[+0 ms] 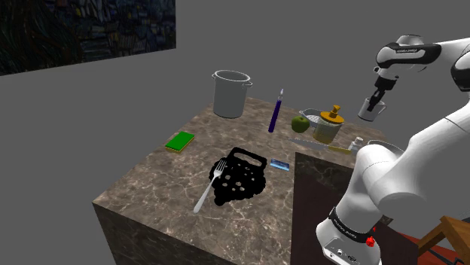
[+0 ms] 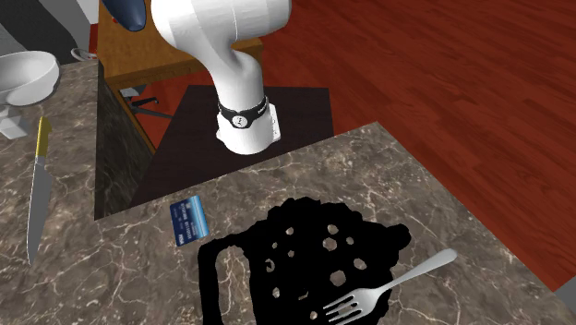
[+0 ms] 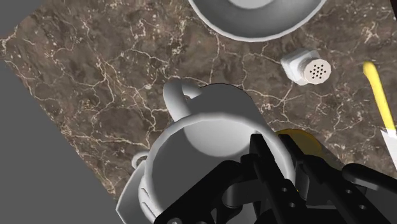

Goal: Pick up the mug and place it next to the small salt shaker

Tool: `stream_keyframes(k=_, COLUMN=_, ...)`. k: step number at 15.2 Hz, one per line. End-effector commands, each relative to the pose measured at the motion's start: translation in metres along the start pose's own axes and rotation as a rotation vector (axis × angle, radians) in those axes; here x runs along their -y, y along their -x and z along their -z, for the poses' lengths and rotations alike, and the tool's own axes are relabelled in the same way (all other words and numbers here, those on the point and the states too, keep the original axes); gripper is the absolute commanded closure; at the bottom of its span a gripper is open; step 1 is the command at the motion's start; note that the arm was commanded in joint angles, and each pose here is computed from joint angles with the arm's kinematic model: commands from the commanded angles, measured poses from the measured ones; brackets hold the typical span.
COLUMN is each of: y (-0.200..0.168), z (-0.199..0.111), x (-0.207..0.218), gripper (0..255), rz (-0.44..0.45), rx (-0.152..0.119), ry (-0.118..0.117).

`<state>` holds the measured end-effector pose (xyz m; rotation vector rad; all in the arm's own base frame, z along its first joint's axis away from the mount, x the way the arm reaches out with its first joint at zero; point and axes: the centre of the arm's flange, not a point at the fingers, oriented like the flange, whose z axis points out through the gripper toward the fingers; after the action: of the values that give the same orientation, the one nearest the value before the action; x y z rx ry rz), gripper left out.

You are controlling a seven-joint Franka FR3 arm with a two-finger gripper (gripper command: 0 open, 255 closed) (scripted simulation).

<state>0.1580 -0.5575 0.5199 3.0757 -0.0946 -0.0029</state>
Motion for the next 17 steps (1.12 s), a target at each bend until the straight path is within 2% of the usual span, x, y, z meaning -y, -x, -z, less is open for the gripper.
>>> stream_keyframes(k=1, y=-0.001, z=-0.008, x=-0.004, gripper=255, rz=0.0, rx=0.001, ry=0.001)
stream_keyframes(k=17, y=-0.001, z=-0.092, x=0.001, gripper=255, rz=0.0, rx=0.001, ry=0.001)
